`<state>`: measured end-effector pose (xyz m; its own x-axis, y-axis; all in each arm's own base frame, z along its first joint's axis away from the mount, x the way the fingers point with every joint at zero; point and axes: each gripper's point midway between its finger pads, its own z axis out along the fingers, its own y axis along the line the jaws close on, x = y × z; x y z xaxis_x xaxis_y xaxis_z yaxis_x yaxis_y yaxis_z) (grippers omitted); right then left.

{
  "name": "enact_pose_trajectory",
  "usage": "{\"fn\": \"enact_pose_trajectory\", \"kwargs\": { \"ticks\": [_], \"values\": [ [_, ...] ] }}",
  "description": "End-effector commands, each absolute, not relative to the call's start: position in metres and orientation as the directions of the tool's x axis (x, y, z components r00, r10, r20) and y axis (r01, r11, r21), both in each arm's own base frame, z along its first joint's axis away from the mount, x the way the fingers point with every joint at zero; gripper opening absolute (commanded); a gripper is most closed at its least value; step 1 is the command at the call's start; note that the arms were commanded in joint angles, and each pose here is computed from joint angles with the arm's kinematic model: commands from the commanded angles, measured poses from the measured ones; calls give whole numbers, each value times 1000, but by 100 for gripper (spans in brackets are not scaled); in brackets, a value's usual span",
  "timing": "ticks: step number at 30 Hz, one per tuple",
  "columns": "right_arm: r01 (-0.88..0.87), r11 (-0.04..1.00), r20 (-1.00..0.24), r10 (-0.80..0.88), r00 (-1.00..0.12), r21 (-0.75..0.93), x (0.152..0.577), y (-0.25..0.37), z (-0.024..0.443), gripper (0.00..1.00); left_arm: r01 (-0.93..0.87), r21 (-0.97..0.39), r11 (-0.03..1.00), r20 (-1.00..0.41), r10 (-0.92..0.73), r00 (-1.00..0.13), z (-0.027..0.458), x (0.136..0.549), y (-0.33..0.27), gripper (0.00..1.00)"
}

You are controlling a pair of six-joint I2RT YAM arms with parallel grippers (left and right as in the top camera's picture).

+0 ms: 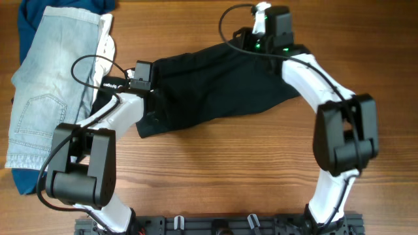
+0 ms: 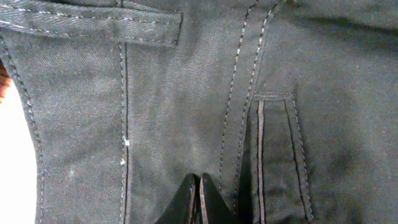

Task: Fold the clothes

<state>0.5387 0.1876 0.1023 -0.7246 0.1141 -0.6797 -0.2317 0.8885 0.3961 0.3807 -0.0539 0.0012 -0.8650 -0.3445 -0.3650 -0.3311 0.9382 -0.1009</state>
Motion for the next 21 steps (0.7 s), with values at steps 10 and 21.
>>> {"fn": "enact_pose_trajectory", "kwargs": {
  "ticks": [10, 21],
  "values": [
    [-17, 976, -666, 134, -733, 215, 560, 128, 21, 35, -353, -55, 934, -311, -352, -883, -18, 367, -44, 4],
    [41, 965, -693, 217, -688, 261, 539, 53, 140, 75, -361, -102, 927, -383, -372, -846, 61, 384, -40, 63]
  ]
}}
